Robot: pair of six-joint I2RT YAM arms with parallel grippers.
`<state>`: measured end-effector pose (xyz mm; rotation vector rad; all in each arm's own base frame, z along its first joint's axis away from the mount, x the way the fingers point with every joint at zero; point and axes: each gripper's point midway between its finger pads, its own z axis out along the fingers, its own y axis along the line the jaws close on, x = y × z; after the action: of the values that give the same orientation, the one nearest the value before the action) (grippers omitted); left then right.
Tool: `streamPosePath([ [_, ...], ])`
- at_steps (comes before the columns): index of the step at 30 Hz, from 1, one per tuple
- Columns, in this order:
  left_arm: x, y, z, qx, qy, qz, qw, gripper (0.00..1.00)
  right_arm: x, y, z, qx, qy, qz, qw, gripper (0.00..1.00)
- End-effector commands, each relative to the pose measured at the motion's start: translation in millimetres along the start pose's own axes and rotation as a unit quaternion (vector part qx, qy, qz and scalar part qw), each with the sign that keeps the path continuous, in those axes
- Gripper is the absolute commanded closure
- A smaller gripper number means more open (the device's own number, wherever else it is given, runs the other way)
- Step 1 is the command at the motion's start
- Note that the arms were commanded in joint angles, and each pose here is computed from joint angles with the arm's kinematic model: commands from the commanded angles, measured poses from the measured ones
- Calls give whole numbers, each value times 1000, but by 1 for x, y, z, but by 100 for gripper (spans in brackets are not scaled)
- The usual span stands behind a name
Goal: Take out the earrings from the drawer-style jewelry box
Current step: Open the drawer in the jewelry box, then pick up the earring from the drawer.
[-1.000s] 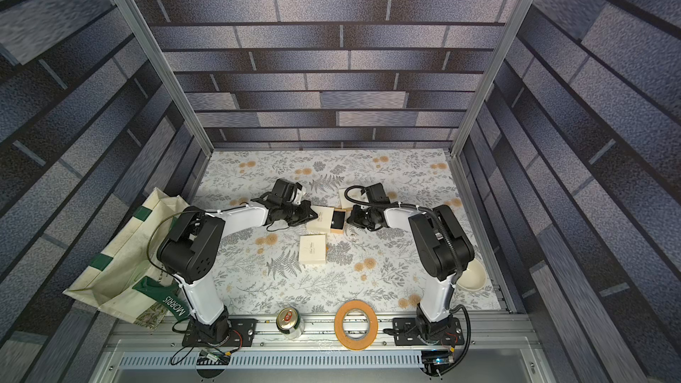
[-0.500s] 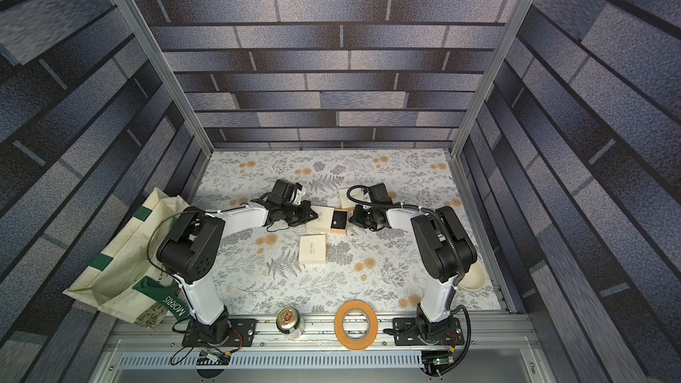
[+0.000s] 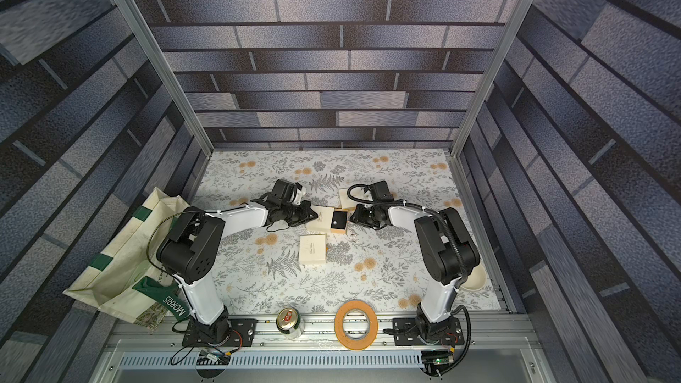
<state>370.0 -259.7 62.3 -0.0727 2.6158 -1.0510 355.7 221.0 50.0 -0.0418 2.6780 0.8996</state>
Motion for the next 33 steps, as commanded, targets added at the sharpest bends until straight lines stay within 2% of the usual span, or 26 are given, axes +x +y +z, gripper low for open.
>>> streamPosePath([
  [1,11,13,0,-26,19,-21,999,100,-15,12,-24,12,-18,-63,998,76],
  [5,11,12,0,-24,21,-20,999,100,-25,38,-42,-8,-26,-140,990,75],
  [9,12,11,1,-23,27,-19,999,100,-17,50,-45,7,3,-217,976,75],
  [19,14,9,3,-18,38,-17,999,100,17,64,-11,39,77,-375,923,77],
  [28,16,9,5,-15,45,-18,999,100,27,64,8,71,95,-435,893,78],
  [33,16,9,6,-14,47,-17,999,100,24,58,14,93,98,-444,886,78],
])
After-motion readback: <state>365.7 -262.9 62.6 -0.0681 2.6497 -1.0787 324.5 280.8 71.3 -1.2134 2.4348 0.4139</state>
